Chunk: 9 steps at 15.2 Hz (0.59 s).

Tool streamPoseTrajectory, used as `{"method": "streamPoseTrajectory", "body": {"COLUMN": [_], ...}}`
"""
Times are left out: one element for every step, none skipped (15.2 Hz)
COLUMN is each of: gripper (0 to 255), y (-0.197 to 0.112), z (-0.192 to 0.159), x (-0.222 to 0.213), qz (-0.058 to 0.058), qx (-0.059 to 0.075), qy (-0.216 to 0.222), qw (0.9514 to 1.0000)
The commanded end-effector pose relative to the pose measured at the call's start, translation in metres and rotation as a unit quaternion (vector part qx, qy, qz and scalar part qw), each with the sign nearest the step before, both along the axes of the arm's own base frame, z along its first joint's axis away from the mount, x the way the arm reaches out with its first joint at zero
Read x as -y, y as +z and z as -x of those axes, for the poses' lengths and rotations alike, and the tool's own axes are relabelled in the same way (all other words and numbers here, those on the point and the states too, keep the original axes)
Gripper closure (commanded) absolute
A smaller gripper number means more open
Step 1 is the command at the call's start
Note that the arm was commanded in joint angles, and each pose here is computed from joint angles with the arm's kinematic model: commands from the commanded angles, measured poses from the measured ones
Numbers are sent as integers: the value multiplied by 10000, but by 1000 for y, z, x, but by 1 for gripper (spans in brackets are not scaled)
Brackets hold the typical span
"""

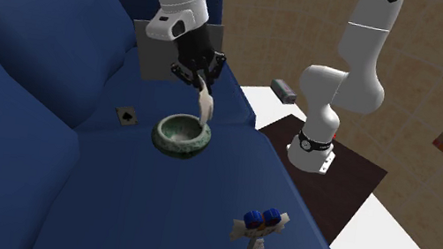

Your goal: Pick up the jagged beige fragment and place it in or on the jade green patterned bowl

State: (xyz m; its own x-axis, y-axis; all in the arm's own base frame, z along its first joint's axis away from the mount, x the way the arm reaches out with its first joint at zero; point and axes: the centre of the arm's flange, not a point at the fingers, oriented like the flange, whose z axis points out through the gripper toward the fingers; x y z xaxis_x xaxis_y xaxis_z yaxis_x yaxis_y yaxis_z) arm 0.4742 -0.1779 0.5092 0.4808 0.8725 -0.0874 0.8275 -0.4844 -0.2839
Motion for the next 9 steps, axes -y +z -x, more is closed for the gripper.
{"method": "streamPoseTrajectory", "body": {"gripper": [255,255,255,255,255,255,255,255,255], "y": [2,3,4,-2,-7,-12,-17,-23,-28], "z": [-14,-23,-32,-32,-32,-32,-32,-32,-32], "x": [22,32,45,45,45,45,45,45,45], "qz": [4,4,4,4,4,4,4,4,4], "qx": [3,3,3,3,3,3,3,3,3], "qy": [8,8,8,8,8,8,8,8,8], "qw": [10000,10000,10000,10000,10000,10000,10000,10000,10000]}}
